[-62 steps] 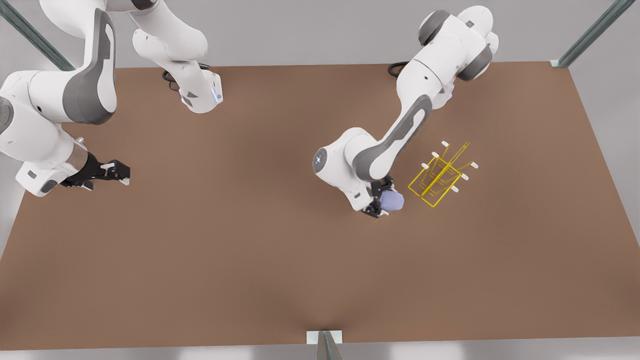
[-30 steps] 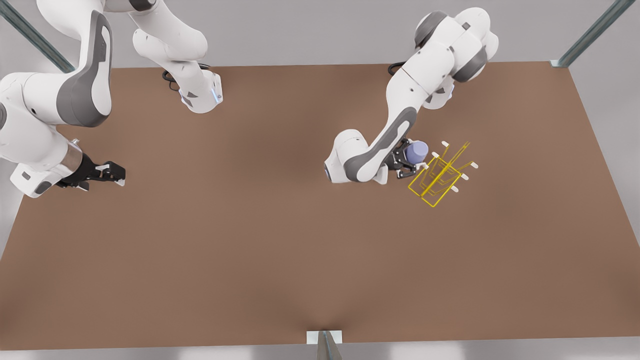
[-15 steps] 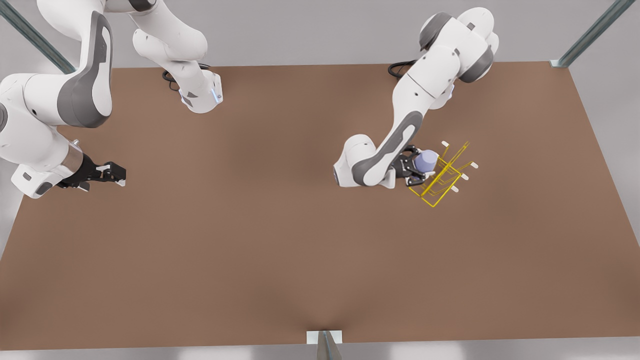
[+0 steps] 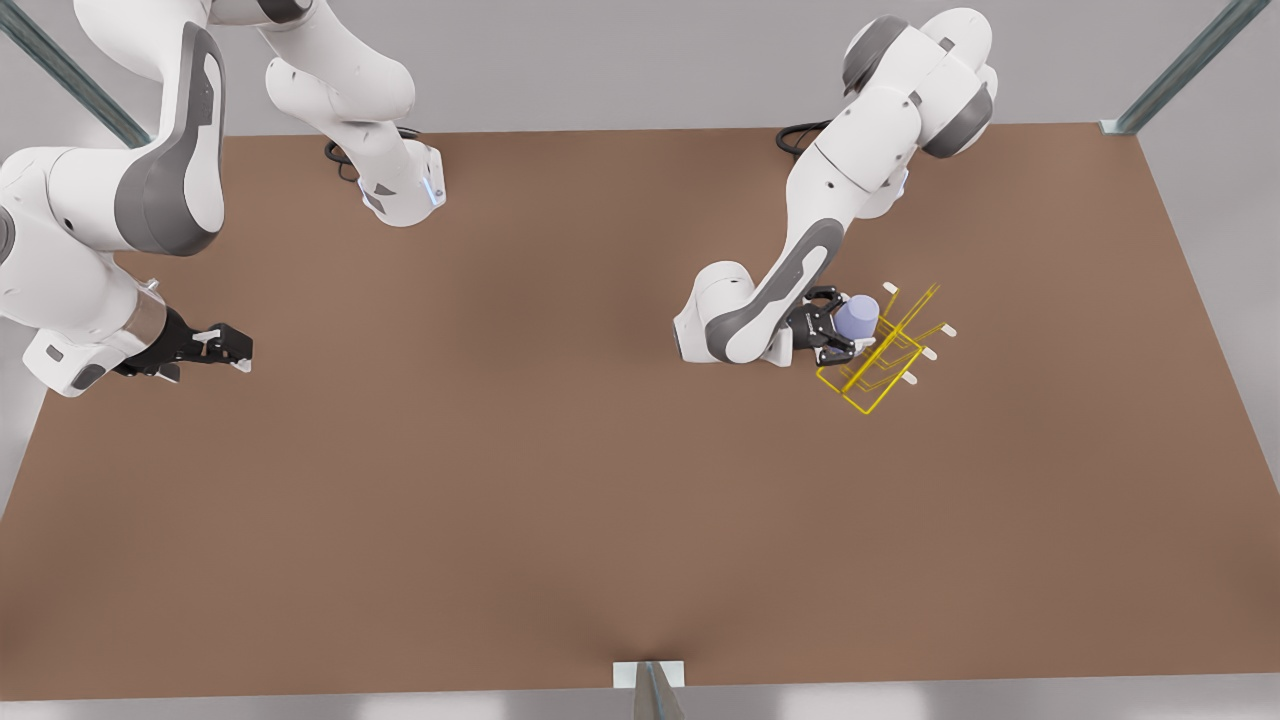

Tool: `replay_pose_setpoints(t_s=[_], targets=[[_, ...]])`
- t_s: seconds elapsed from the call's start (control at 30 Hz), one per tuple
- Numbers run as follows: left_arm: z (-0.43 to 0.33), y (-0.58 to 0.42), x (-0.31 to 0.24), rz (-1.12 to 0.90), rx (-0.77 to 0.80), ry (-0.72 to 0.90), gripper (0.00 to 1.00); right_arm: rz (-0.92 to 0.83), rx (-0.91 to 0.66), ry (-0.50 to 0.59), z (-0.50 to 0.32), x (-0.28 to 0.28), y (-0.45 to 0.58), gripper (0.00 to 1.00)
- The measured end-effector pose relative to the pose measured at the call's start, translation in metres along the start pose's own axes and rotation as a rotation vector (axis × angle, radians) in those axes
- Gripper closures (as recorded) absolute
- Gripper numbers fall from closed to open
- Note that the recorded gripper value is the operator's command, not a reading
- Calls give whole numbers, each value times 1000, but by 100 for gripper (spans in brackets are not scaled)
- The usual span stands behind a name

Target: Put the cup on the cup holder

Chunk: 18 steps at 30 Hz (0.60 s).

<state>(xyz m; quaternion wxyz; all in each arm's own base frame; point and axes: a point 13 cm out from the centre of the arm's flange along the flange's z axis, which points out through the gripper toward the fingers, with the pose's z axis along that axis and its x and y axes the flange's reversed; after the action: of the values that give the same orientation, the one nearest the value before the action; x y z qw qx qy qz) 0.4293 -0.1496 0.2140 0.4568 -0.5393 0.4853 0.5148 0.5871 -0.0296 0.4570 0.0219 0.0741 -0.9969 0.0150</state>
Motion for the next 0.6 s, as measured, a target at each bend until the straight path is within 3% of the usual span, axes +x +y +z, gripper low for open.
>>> replay_pose_setpoints(t_s=[0.23, 0.27, 0.5, 0.6], targets=[[2, -1, 2, -20, -3, 0, 19, 0, 0, 1, 1, 0, 0, 0], [2, -1, 2, -22, -3, 0, 0, 0, -1, 1, 1, 0, 0, 0], [-8, 4, 2, -31, 18, 8, 0, 3, 1, -10, -5, -4, -2, 0], [-97, 54, 3, 35, 167, 146, 0, -9, 2, -28, -15, -7, 5, 0]])
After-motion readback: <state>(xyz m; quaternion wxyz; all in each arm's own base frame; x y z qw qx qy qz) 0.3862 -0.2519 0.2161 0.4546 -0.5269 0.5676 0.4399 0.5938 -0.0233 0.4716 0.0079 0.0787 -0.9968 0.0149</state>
